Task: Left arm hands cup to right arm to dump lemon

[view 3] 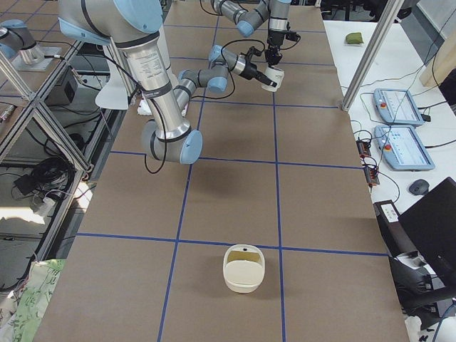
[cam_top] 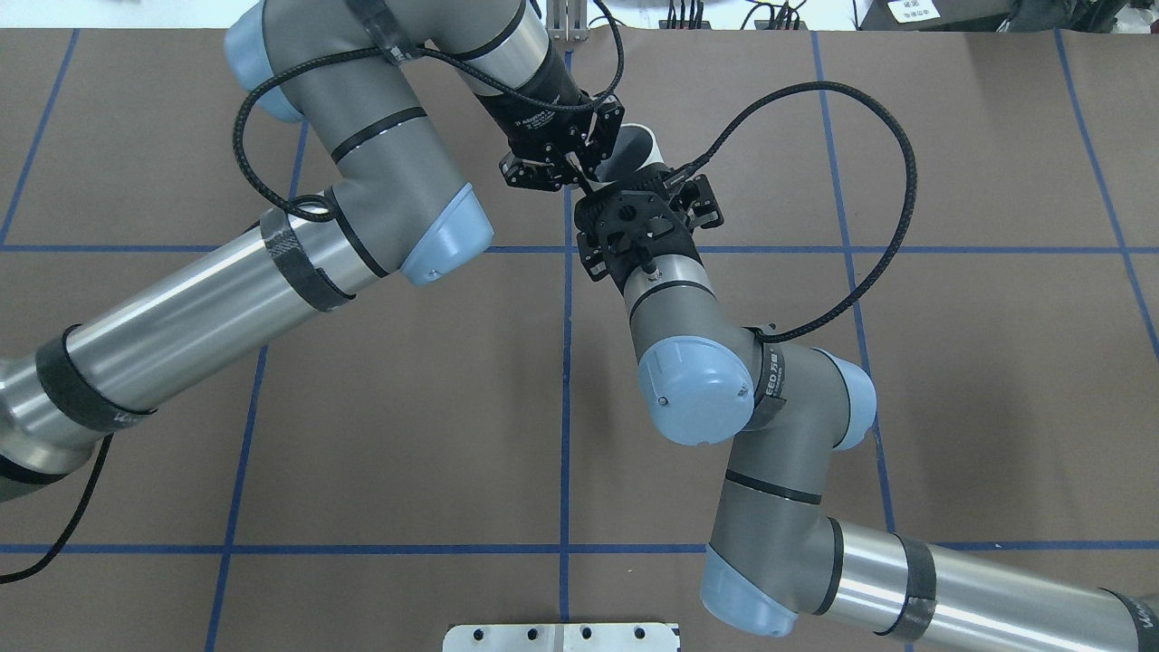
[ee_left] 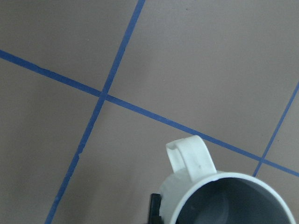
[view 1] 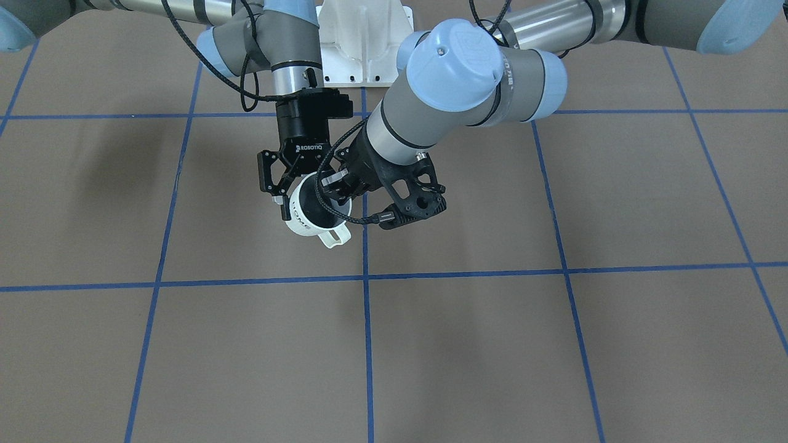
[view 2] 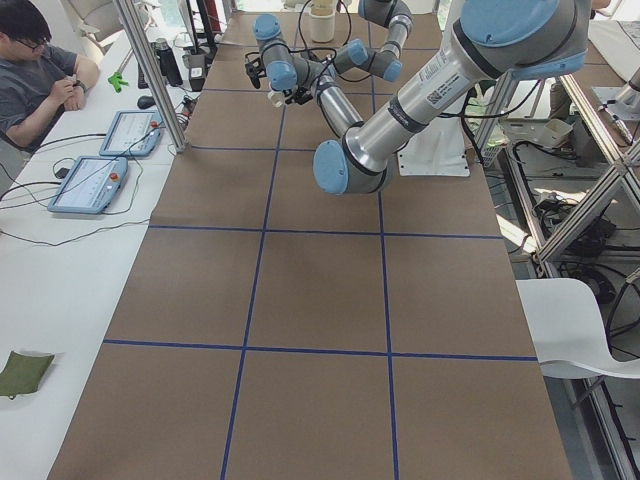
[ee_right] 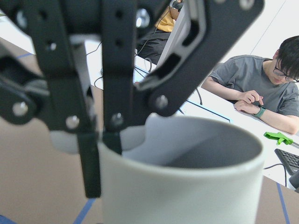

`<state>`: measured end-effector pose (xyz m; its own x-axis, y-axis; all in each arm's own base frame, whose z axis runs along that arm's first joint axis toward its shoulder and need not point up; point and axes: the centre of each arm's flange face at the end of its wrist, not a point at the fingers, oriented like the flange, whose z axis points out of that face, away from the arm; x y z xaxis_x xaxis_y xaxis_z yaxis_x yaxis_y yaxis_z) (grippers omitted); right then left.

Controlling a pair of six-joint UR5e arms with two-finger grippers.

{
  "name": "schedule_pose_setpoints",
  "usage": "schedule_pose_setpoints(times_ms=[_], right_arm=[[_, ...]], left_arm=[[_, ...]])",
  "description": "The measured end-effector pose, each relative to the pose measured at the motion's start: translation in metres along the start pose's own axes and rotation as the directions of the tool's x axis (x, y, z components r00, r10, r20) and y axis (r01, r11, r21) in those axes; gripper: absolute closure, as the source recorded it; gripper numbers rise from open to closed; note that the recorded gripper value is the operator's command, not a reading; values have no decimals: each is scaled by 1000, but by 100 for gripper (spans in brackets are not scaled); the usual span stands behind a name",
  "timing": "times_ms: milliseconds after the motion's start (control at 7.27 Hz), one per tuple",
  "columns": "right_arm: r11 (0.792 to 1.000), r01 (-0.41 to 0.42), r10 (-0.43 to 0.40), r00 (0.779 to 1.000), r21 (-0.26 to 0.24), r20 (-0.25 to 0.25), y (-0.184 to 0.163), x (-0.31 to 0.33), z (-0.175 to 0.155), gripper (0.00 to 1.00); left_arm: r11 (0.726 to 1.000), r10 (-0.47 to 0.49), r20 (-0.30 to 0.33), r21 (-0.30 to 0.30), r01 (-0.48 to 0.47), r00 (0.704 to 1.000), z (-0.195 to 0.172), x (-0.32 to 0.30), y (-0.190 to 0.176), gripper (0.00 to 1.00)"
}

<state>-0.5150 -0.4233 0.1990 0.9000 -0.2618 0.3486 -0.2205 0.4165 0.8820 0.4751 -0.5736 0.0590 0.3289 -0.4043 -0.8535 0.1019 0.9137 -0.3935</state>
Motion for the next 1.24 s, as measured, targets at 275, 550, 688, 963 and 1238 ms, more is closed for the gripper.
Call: schedule_pose_setpoints(times_ms=[275, 550, 688, 963, 1238], right_arm=[[1000, 10, -10, 1000, -1, -3, 2, 1, 1, 0], [1000, 10, -10, 1000, 0, 0, 1, 1, 0, 0], [1000, 9, -9, 1000, 0, 2, 1, 1, -1, 0], [1000, -5, 5, 1000, 5, 16, -7, 5, -5, 0], [997, -50, 55, 994, -56, 90, -36, 45, 8, 0]], left_arm=[[1000, -10, 2, -8, 10, 1000, -5, -1, -7, 100], [1000, -29, -7, 4, 29, 1000, -26, -3, -28, 100], [998, -55, -9, 21, 55, 998, -47, -9, -60, 100], [992, -100, 8, 73, 100, 995, -76, -32, -126, 100], [982, -112, 19, 158, 108, 993, -98, -60, -169, 100]])
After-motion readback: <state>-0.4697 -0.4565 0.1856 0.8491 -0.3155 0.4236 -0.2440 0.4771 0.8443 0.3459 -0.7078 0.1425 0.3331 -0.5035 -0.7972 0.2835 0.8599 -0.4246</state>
